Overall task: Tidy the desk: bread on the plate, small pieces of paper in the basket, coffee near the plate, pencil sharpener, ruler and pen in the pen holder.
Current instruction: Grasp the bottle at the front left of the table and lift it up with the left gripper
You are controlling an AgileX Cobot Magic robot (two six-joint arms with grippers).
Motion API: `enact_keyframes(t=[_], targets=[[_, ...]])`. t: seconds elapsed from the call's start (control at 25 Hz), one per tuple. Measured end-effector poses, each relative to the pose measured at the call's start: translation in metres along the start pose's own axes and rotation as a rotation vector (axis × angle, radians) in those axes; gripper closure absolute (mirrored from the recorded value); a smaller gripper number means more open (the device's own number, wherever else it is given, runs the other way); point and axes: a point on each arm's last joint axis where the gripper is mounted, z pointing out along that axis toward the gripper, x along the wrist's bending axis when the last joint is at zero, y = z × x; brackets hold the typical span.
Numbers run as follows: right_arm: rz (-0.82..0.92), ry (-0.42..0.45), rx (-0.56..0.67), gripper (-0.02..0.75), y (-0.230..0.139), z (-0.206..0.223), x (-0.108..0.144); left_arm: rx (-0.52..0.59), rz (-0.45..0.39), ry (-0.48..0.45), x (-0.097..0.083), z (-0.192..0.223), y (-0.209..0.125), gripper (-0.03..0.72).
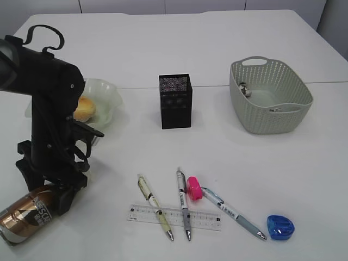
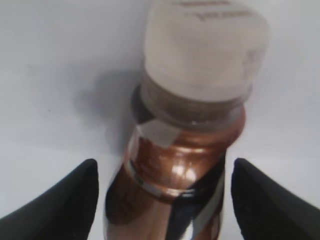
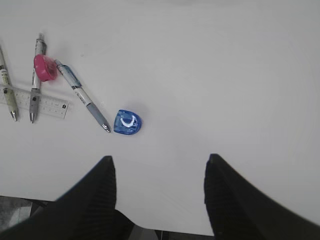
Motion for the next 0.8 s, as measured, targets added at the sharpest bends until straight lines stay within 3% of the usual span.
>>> enact_keyframes(t=[0.44,0.52,0.72,0.8], targets=[[-0.006,-0.020,-0.001,0.292,0.000,0.000,-0.002,0.036,0.008,0.000,-0.001,0.014,0.004,0.109],[-0.007,-0.021,-0.001,0.292,0.000,0.000,-0.002,0.034,0.007,0.000,-0.001,0.013,0.005,0.153],[-0.007,-0.021,-0.001,0.292,0.000,0.000,-0.002,0.030,0.008,0.003,0.000,0.012,0.005,0.345],[-0.007,-0.021,-0.001,0.292,0.000,0.000,-0.002,0.032,0.007,0.003,0.000,0.012,0.005,0.375]])
